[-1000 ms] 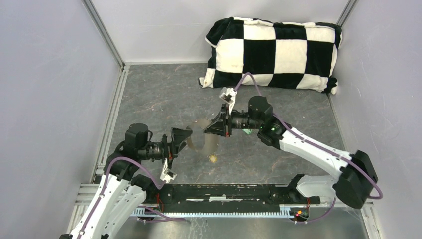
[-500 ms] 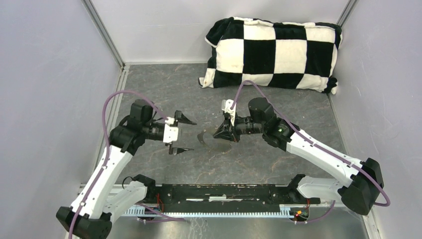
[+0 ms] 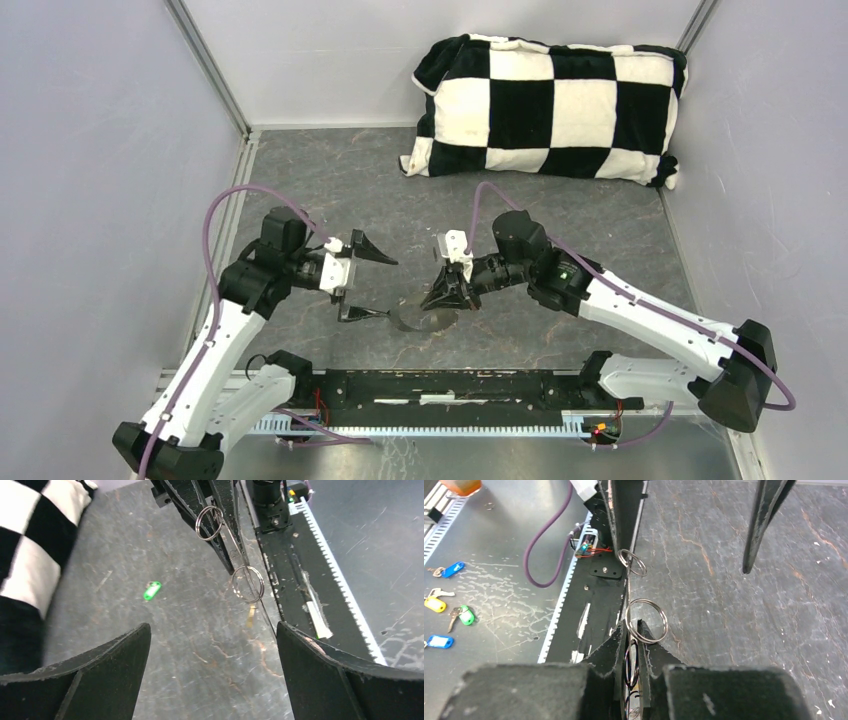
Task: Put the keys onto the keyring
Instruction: Adjust the key on the keyring.
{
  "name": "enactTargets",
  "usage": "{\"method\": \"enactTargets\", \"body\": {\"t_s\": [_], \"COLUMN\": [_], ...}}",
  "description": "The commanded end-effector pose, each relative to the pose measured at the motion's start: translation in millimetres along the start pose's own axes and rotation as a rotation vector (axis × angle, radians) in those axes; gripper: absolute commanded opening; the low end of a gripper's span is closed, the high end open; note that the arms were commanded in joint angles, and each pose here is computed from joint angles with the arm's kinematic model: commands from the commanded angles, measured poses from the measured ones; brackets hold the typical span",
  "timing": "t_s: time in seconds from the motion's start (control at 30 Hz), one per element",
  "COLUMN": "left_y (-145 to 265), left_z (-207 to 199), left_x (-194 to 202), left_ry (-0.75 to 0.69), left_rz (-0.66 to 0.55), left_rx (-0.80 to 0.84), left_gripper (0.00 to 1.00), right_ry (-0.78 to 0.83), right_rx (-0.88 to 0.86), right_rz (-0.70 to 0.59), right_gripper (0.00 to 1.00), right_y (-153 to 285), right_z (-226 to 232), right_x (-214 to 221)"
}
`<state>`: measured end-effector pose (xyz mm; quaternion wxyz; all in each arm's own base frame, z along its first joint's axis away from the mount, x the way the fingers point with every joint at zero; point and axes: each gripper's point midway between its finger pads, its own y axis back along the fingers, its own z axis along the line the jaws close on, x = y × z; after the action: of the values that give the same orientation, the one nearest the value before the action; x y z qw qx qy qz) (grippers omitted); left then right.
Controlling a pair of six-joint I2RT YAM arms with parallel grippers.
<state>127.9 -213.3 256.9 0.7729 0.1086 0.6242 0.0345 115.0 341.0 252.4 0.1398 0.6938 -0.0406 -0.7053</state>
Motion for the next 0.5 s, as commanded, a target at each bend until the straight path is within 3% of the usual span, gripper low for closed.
{"method": "enactTargets", "body": {"t_s": [0.0, 0.23, 0.47], "left_y": [13.6, 19.2, 15.9], "left_z": [1.4, -3.8, -26.6], "left_x": [-5.6, -3.9, -19.5], "left_ry": [-0.365, -0.737, -0.839], "left_rz": [0.092, 0.127, 0.010], "left_rx": [0.001, 0.005, 0.016], "left_gripper": [1.00, 0.97, 0.85], "right_ry": [0.065, 0.038, 0.008], "right_rx": [-0.125, -0.283, -0.326], "right_rz": [-0.072, -0.059, -0.117], "right_gripper": [0.01, 0.00, 0.01], "right_y": [2.4, -1.3, -13.4], "right_z": [25.4, 48.1, 47.2], "right_x": [-18.7, -16.1, -33.1]}}
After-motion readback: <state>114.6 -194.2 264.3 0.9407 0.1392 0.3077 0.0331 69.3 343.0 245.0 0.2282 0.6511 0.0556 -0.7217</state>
